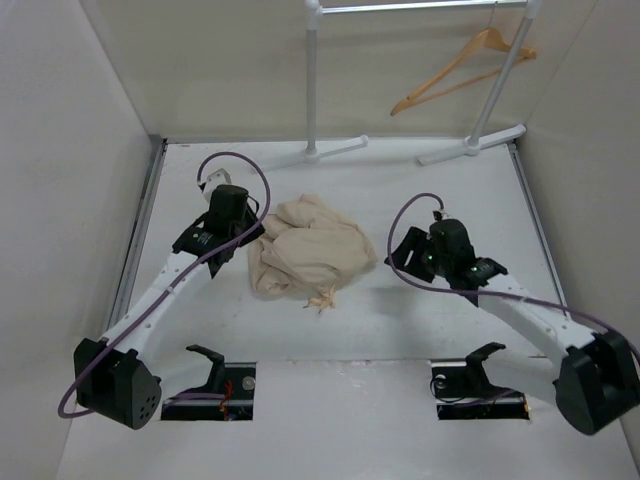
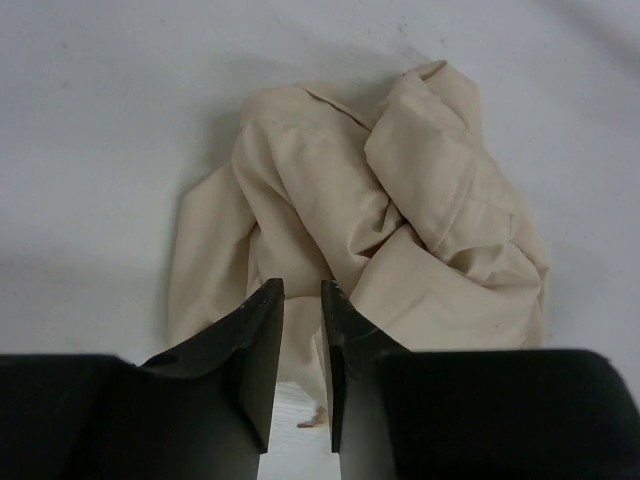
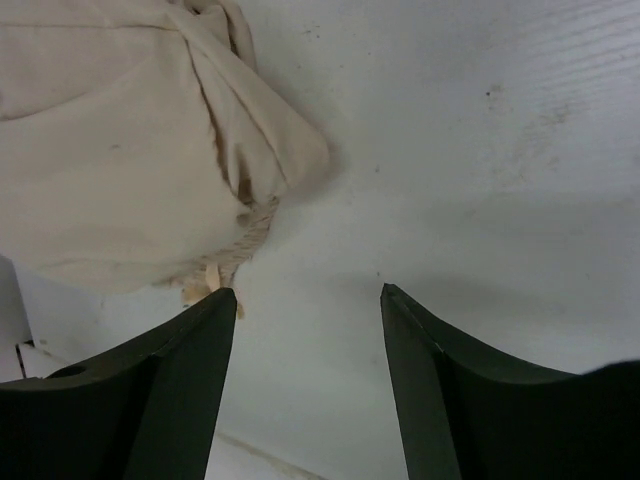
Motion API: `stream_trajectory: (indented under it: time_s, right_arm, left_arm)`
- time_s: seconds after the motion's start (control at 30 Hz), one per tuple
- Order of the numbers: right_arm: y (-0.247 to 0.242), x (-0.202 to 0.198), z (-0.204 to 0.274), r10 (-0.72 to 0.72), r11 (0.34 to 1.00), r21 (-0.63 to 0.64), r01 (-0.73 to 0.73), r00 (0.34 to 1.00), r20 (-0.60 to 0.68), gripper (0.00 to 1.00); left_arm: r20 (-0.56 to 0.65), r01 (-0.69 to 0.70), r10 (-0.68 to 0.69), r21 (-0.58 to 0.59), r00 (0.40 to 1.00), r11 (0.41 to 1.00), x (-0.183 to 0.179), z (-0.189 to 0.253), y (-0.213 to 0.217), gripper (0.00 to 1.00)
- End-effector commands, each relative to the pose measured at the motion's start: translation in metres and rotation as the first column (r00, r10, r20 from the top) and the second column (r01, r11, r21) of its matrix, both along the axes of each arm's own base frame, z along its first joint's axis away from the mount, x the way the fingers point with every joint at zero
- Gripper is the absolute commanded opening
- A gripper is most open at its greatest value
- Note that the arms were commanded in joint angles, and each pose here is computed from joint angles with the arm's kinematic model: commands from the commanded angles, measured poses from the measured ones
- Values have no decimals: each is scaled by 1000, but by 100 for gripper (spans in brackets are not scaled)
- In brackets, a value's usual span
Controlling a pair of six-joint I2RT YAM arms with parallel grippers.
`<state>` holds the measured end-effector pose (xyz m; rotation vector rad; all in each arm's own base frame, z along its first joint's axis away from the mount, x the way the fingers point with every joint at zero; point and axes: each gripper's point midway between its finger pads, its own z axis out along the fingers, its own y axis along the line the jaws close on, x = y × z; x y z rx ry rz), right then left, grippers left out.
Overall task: Place the trousers on the hanger
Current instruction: Flatten out the trousers at the center of the board.
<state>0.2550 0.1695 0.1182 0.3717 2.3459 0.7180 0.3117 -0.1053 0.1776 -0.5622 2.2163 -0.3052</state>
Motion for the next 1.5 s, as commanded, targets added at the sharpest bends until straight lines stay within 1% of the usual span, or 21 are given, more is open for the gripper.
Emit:
stream_trajectory:
  time_s: [0.0,0.07,0.1,0.27,0.33,0.37,0.4,0.43,0.53,0.6,0.73,0.83,0.97,1.03,1.1,1.13,1.2,1.23,1.33,1.37,1.47]
  right_arm:
    - [33,48,16,24,994,102,-38,991,132,67]
    - [38,55,1,29,995,89,-39,994,109,68]
    - [43,60,-15,33,995,90,-40,996,85,68]
    - [66,71,-45,40,978,202,-45,999,30,61]
    - [78,79,-51,58,968,242,-60,998,17,55]
    - [84,85,-52,63,963,261,-65,998,14,50]
    - [90,90,-51,65,957,282,-66,998,13,33]
    - [92,94,-44,62,951,300,-69,998,32,23]
    - [95,99,-11,54,936,342,-85,994,99,8]
    - [91,98,21,36,932,351,-90,987,156,1]
    - [70,81,94,9,947,305,-96,962,274,0]
    - [40,37,190,3,977,192,-91,909,416,0]
    - [-2,-45,299,-14,982,165,-93,833,553,0]
    - [-15,-54,299,-41,985,163,-59,836,547,0]
    - [-63,-48,256,-189,982,99,161,861,471,0]
    - [-96,-32,215,-338,938,60,342,860,382,0]
    - [-113,-17,184,-427,901,62,430,848,314,0]
    - [-132,-4,165,-507,858,72,508,817,276,0]
    - [-155,7,155,-577,811,68,581,776,255,0]
    - [-161,10,157,-579,807,53,589,770,268,0]
    - [-156,13,155,-549,827,37,561,790,272,0]
  left_arm:
    - [147,29,-26,-17,989,999,17,36,-6,40]
    - [149,33,-30,-18,988,999,18,34,-7,49]
    - [142,38,-35,-19,989,999,18,30,-8,57]
    - [118,48,-46,-15,992,999,19,21,-12,62]
    - [118,46,-44,-15,992,999,20,21,-12,62]
    - [119,49,-47,-16,992,999,21,22,-13,63]
    - [119,53,-50,-18,992,998,21,23,-15,63]
    - [115,58,-55,-17,992,998,22,22,-16,63]
    - [111,57,-55,-16,992,998,24,21,-16,63]
    - [108,41,-40,-12,993,999,27,20,-13,63]
    - [128,16,-14,-12,992,1000,28,31,-4,63]
    - [164,-32,34,-13,986,999,26,48,15,63]
    - [182,-97,94,8,979,995,17,65,42,62]
    - [187,-114,108,20,976,993,13,68,48,62]
    - [188,-116,107,38,976,992,10,67,48,63]
    - [170,-91,81,51,982,995,13,60,39,63]
    - [138,-34,24,70,990,997,18,48,16,64]
    - [125,5,-15,81,992,997,22,42,-1,66]
    - [107,132,-141,91,984,987,36,21,-56,68]
    - [91,204,-211,81,973,976,44,9,-89,68]
    - [76,253,-259,71,963,965,63,-11,-121,68]
